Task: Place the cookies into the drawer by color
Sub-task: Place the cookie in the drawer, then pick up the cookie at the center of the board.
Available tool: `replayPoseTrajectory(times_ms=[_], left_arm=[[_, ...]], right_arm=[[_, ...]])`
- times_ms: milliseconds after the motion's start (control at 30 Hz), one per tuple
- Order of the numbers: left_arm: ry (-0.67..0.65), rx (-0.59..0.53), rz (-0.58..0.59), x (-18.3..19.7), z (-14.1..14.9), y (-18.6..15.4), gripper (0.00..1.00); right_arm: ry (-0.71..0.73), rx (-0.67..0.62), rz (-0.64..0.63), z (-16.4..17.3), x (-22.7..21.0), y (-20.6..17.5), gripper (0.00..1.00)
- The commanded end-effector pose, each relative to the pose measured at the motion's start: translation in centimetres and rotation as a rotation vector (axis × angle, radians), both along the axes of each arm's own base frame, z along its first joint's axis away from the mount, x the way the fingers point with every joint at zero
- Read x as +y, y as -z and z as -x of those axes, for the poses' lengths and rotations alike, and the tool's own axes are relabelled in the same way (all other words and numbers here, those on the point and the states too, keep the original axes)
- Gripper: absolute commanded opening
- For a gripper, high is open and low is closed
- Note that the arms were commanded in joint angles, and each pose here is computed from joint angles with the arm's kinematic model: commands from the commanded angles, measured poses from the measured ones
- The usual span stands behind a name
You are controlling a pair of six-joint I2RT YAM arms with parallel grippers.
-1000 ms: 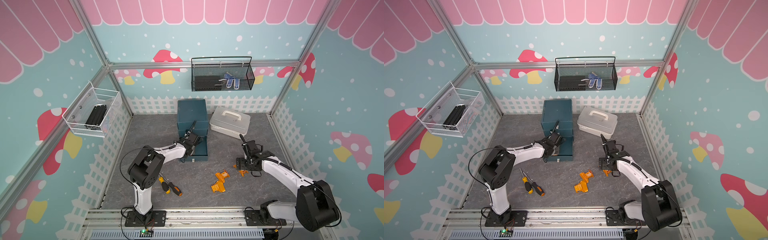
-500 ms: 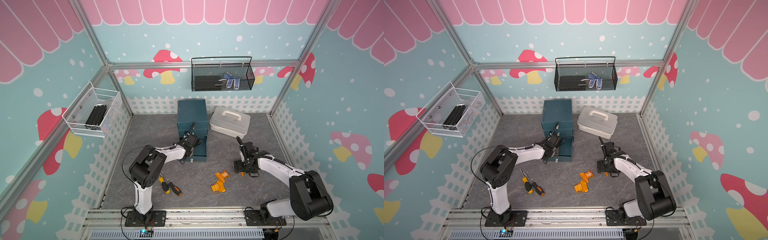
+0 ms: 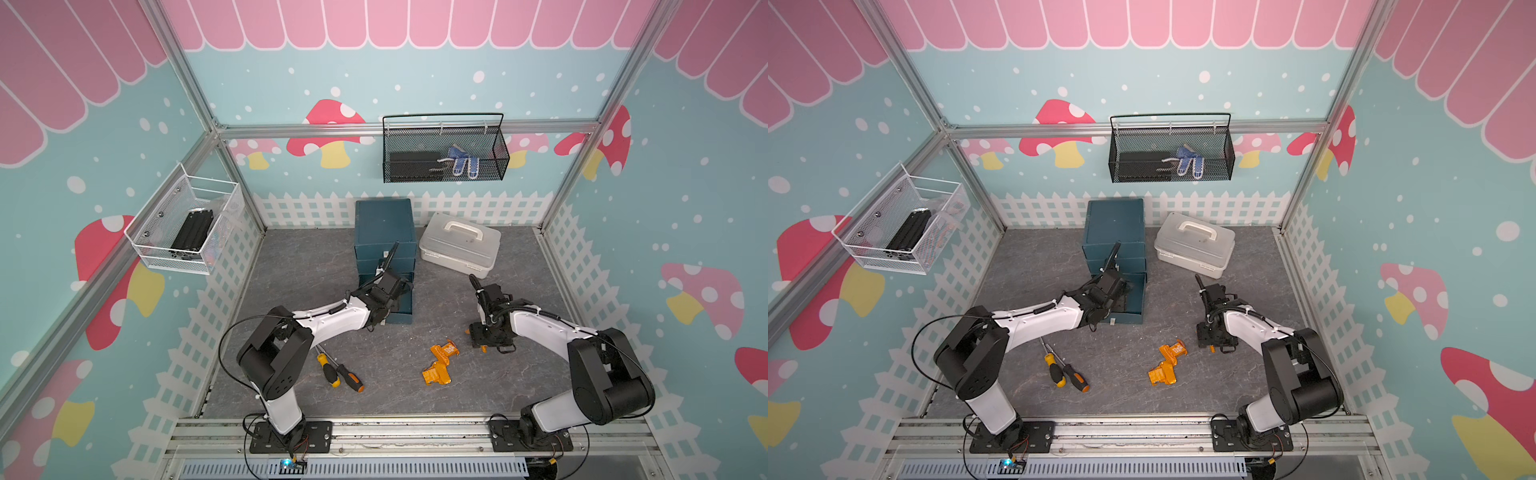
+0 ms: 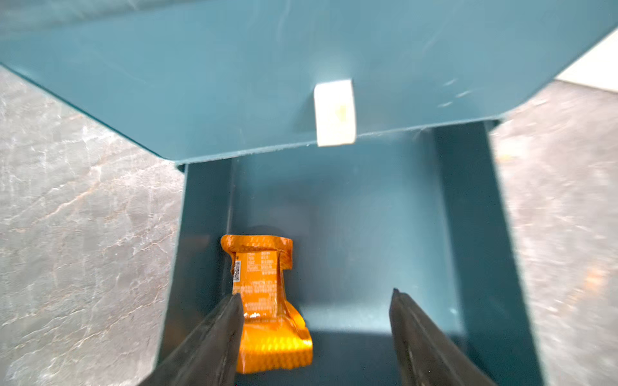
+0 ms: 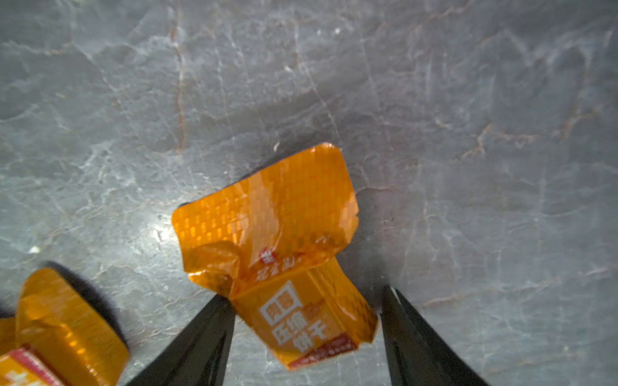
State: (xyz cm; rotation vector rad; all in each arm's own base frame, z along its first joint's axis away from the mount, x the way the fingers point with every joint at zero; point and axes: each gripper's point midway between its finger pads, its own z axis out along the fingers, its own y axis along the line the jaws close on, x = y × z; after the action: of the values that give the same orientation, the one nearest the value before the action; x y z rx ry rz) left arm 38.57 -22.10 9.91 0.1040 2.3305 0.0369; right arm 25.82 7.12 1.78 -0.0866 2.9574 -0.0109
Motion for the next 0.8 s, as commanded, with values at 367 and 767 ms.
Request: replayPoseTrajectory(times_ms=[367, 767], left_arm=[[0.036, -0.104, 0.079, 1.7, 4.7, -3.9, 0.73], [0.141, -0.109, 0.267, 0.1, 7.0, -5.4, 0.72]], right_arm=[[0.023, 0.002, 0.004, -1.4, 0.3, 0.7, 0.60], [0.031, -0.026, -0.039, -1.0, 0.8, -1.5, 0.38]])
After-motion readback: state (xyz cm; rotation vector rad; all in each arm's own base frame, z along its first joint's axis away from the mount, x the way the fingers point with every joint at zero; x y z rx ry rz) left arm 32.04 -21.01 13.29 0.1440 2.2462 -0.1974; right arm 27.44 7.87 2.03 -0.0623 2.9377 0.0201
